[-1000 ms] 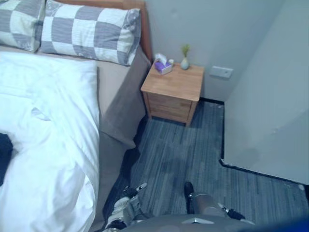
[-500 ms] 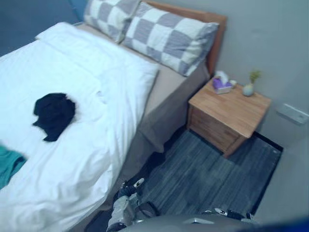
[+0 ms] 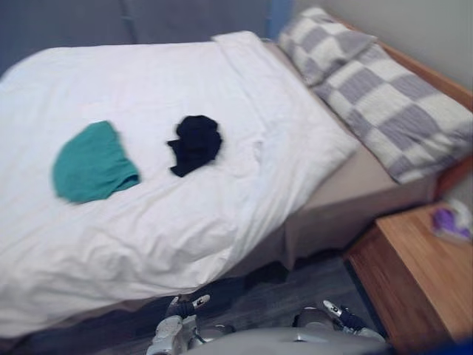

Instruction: Tidy the bed and pick cloth on bed and put in laundry

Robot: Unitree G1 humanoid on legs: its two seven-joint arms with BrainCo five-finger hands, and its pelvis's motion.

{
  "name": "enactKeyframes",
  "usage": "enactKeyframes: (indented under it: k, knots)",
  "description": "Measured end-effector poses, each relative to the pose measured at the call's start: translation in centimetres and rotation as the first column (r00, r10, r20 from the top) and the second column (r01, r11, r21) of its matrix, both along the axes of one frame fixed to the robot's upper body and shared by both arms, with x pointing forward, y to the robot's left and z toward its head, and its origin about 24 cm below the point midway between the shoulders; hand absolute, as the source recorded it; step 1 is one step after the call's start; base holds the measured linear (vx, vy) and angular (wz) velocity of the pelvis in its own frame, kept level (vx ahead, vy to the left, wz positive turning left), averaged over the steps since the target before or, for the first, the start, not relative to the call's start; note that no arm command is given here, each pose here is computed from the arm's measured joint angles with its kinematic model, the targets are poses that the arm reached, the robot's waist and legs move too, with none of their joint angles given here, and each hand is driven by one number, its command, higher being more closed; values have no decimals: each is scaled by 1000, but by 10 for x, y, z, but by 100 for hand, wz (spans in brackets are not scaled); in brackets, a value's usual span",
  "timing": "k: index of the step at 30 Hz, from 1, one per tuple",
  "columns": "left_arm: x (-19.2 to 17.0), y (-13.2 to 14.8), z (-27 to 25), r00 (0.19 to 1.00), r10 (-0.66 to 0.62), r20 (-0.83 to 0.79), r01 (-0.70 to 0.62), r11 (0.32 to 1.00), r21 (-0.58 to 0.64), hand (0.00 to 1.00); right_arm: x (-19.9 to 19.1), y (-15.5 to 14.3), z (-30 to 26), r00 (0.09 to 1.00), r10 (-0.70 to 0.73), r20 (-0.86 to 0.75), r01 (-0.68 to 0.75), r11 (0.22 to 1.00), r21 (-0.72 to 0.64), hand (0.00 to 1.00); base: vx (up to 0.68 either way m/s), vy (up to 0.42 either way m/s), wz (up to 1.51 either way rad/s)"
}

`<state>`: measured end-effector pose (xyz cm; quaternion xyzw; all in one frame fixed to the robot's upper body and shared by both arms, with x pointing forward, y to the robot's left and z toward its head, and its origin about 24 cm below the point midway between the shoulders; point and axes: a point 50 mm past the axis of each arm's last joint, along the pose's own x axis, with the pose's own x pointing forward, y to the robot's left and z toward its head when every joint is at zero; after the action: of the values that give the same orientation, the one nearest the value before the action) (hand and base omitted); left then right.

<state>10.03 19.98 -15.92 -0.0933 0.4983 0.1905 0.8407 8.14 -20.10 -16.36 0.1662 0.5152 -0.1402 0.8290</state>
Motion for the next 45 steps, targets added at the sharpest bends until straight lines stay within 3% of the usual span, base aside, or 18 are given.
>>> enactKeyframes:
  k: [3, 6, 11, 12, 25, 28, 30, 33, 39, 45]
  knots:
    - [0, 0, 0, 1000, 5, 3, -5, 1000, -18, 0, -4, 1, -2, 999, 43, -25, -43, 999, -7, 0, 296, -258, 92]
    - [-7, -18, -4, 999, 39, 0, -38, 996, -77, 0, 0, -15, 1, 993, 107, -50, -110, 992, -63, 0, 316, -205, 35]
    - [-9, -15, -3, 999, 51, 12, -50, 996, -71, 0, 0, -8, -1, 979, 192, -72, -197, 978, -70, 0, 180, -109, 26]
    - [-10, -14, -3, 999, -41, -3, 41, 998, -43, 0, 18, 19, 2, 988, 151, 36, -151, 988, -8, 0, 53, -27, 17]
    - [-9, -13, -4, 997, -76, -32, 74, 996, -49, 0, 16, 20, 0, 994, 108, 15, -108, 994, 17, 0, 28, -3, -6]
    - [-9, -13, -5, 993, -108, -41, 106, 992, -62, 0, 9, 15, -1, 992, -125, -16, 125, 990, 66, 0, 74, 16, -9]
    - [-11, -15, -6, 994, -98, -48, 94, 992, -83, 0, -2, 8, -4, 907, -415, -69, 420, 903, 92, 0, 76, 26, -24]
    - [-15, -13, -7, 997, -54, -52, 49, 995, -92, 0, -14, 0, -5, 792, -604, -90, 609, 792, 38, 0, 47, 15, -29]
    - [-25, -3, -8, 996, 72, -55, -78, 991, -107, 0, -23, -30, 4, 596, -802, -39, 792, 595, -133, 0, -27, 11, -4]
    - [-36, 8, -6, 989, 145, -39, -148, 982, -117, 0, -14, -119, 49, 397, -891, 222, 900, 330, -284, 0, -54, 18, 1]
